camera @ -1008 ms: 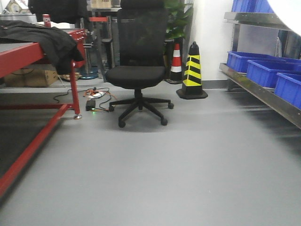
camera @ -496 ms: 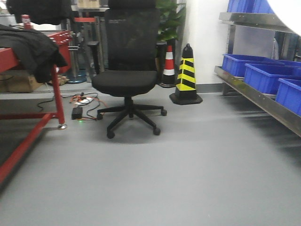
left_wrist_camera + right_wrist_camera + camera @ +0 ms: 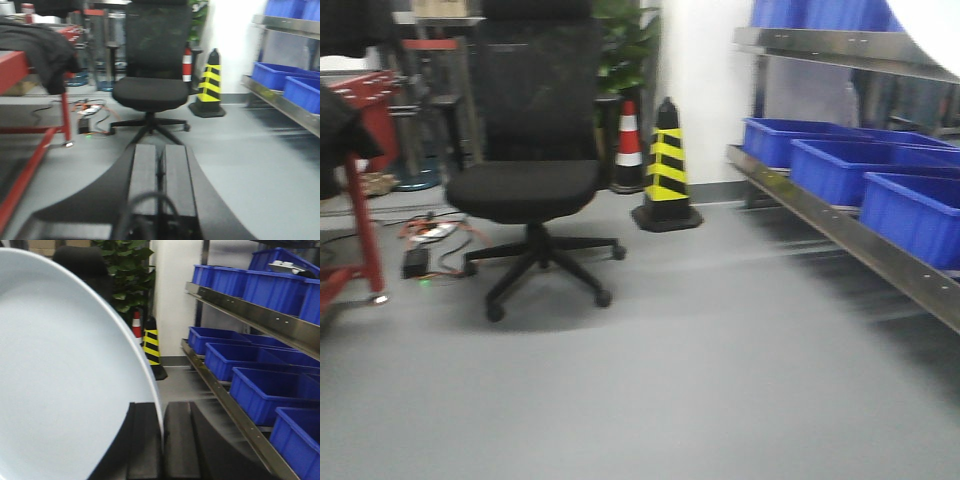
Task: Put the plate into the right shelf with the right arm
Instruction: 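Drive toward the steel shelf rack with blue bins, plate held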
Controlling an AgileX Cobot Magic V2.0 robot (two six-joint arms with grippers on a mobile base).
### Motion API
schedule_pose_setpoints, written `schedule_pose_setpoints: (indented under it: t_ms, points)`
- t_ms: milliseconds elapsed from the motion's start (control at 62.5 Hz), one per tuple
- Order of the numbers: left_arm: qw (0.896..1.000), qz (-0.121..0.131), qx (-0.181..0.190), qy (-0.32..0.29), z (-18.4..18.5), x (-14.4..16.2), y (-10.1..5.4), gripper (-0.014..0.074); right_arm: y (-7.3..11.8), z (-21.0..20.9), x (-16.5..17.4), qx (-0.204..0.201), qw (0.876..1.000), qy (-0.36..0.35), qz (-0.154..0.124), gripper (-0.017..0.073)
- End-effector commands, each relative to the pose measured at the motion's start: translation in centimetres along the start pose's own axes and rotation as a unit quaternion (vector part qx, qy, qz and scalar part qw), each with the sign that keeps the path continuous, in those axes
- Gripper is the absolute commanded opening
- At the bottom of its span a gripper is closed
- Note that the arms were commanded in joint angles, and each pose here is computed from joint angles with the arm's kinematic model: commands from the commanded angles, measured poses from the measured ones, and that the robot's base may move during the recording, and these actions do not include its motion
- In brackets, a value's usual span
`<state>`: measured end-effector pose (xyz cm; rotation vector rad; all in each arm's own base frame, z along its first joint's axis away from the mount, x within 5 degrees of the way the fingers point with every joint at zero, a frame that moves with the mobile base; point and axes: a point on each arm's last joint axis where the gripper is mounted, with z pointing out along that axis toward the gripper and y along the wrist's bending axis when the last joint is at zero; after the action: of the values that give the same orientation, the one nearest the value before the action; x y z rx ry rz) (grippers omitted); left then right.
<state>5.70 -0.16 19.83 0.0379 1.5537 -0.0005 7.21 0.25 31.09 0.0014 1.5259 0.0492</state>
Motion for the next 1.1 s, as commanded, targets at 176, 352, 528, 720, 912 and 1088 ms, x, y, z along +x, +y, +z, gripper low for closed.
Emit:
schedule_pose_setpoints:
  t_ms: [176, 352, 528, 720, 912, 1088]
  points:
    - [0.999, -0.008, -0.006, -0.044, -0.08, -0.52, 0.11, -0.0128, -0.08, -0.12, -1.91, 0.006, 0.998, -0.062, 0.000, 0.0055]
    - [0.999, -0.008, -0.006, -0.044, -0.08, -0.52, 0.11, -0.0128, -0.08, -0.12, -1.91, 0.006, 0.998, -0.062, 0.000, 0.0055]
    - [0.999, -0.008, -0.006, -0.044, -0.08, -0.52, 0.11, -0.0128, -0.08, -0.12, -1.91, 0.006, 0.998, -0.062, 0.000, 0.0055]
    - [0.999, -0.008, -0.006, -0.044, -0.08, -0.52, 0.11, -0.0128, -0.08, -0.12, -1.91, 0.006, 0.998, -0.062, 0.000, 0.0055]
    - [0.999, -0.008, -0.006, -0.044, -0.08, -0.52, 0.11, -0.0128, -0.08, -0.12, -1.91, 0.006, 0.998, -0.062, 0.000, 0.0055]
    - [0.999, -0.008, -0.006, -0.044, -0.08, -0.52, 0.11, -0.0128, -0.08, -0.12, -1.91, 0.006, 0.998, -0.062, 0.000, 0.0055]
